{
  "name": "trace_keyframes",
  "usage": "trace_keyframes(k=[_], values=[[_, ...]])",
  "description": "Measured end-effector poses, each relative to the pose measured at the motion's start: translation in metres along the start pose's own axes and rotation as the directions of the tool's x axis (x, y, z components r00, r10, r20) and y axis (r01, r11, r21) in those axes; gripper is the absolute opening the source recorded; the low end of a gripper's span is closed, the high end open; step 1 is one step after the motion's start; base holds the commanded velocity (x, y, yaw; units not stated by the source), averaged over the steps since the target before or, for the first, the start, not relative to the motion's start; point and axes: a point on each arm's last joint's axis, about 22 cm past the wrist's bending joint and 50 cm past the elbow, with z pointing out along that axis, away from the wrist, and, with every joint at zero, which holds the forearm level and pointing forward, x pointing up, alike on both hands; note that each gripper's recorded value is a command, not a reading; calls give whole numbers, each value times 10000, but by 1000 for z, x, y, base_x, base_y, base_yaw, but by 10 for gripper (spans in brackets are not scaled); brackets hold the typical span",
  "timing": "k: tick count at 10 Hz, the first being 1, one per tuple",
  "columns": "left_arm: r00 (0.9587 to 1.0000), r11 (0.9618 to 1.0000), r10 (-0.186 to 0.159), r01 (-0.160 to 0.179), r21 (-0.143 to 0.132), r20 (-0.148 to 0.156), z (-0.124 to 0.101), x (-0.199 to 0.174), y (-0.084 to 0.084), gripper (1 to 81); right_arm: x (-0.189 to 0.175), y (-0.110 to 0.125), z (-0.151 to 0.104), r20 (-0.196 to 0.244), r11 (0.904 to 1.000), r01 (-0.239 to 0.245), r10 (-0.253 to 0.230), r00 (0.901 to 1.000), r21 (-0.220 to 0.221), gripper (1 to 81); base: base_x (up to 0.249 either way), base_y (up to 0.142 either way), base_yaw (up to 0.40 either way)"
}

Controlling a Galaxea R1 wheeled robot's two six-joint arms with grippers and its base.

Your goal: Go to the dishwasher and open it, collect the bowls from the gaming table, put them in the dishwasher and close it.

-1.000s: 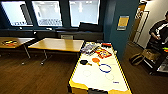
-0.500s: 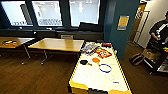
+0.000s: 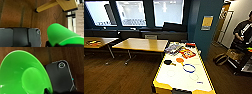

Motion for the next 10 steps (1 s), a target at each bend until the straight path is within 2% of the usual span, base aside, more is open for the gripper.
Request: trace_keyframes(k=[4, 6, 8, 10], values=[[9996, 9993, -230, 235, 294, -179, 8, -42, -28, 10, -40, 6, 30, 316, 9986, -170, 186, 9993, -501, 10, 0, 0, 0], [9994, 9986, -251, 263, 459, -254, 12, -54, -39, 10, -50, 10, 40, 340, 9967, -166, 193, 9992, -793, 10, 0, 0, 0], [9993, 9992, -55, 70, 396, -381, 16, -54, -33, 10, -50, 10, 47, 191, 9956, 15, 3, 9998, -937, 10, 0, 0, 0], [9967, 9993, 237, -215, 298, -773, 12, -44, -25, 10, -44, 2, 47, -75, 9966, 182, -189, 9998, -805, 10, 0, 0, 0]])
